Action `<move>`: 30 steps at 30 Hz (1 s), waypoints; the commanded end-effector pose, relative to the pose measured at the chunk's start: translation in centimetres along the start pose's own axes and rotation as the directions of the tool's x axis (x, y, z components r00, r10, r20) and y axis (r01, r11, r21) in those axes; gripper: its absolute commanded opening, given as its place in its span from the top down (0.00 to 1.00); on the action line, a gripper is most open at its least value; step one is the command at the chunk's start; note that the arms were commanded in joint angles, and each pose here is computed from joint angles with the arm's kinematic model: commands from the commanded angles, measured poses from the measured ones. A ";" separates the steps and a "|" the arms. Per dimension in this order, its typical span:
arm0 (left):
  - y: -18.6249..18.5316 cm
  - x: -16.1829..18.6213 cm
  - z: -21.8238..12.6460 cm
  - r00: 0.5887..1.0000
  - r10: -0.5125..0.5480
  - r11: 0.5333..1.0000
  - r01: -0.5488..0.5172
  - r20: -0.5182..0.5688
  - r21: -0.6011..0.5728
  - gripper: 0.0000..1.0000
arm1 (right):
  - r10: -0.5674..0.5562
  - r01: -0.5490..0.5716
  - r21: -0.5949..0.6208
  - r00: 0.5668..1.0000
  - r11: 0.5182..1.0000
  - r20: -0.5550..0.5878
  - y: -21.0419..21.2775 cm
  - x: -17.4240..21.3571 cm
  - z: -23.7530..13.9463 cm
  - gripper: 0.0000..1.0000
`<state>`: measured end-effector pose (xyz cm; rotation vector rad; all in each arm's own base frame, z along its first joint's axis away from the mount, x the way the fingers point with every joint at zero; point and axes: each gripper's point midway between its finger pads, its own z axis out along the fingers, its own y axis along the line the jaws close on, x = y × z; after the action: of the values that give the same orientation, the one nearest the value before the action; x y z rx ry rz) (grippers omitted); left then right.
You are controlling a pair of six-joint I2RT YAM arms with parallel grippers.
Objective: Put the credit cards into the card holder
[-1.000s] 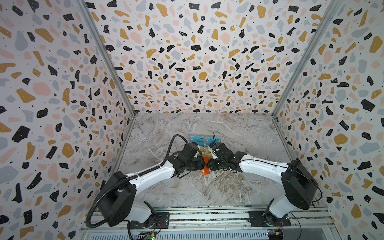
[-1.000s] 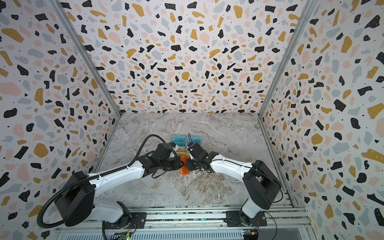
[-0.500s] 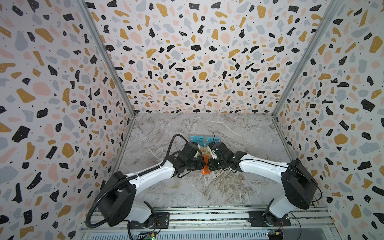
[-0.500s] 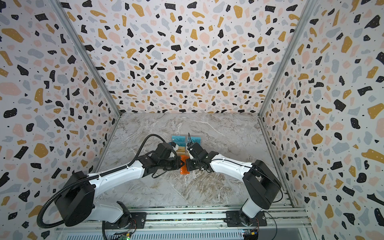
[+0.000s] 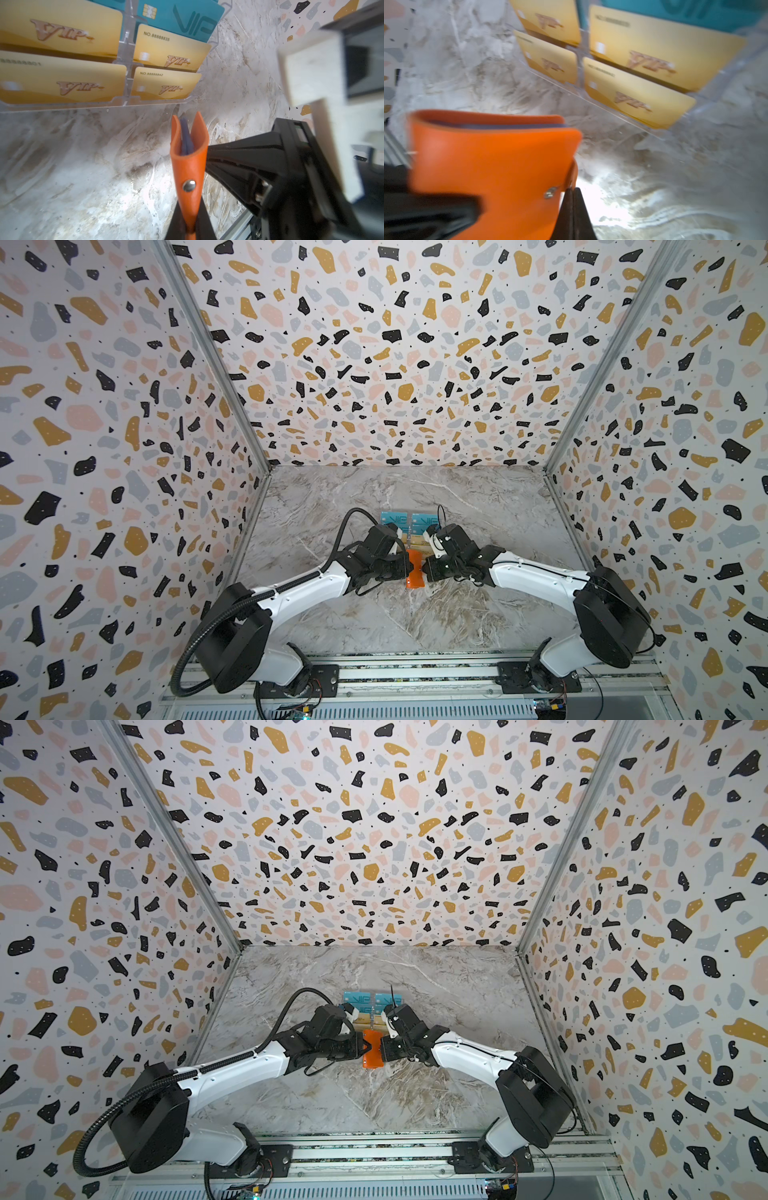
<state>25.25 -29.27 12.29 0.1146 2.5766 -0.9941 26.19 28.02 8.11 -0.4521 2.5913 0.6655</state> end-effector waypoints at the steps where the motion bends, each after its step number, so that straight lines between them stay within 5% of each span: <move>1: -1.8 -0.7 -1.0 0.999 0.038 0.996 -0.040 0.026 0.075 1.00 | 0.016 -0.012 0.093 0.999 0.996 -0.052 -2.6 1.8 0.2 1.00; 7: -2.2 0.1 -0.7 0.999 0.032 0.992 -0.031 -0.009 0.124 1.00 | 0.030 -0.031 -0.035 0.999 0.999 -0.020 -1.6 1.4 -0.2 1.00; 11: -2.7 0.5 -0.9 0.999 0.034 0.986 -0.031 -0.017 0.167 1.00 | 0.057 -0.055 -0.153 0.998 0.987 0.010 -0.6 0.9 -1.0 0.68; 14: -2.9 0.5 -1.1 0.999 0.036 0.980 -0.031 -0.019 0.197 1.00 | 0.075 -0.066 -0.248 0.997 0.967 0.027 -0.2 1.0 -1.6 0.60; 30: -3.6 1.0 -2.4 1.000 0.012 0.950 -0.009 -0.005 0.312 0.97 | 0.098 -0.028 -0.576 0.991 0.817 0.092 2.4 1.9 -5.9 0.56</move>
<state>22.43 -29.87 13.63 0.1853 2.4942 -1.3209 22.37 25.69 9.60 -0.3997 2.3985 1.3320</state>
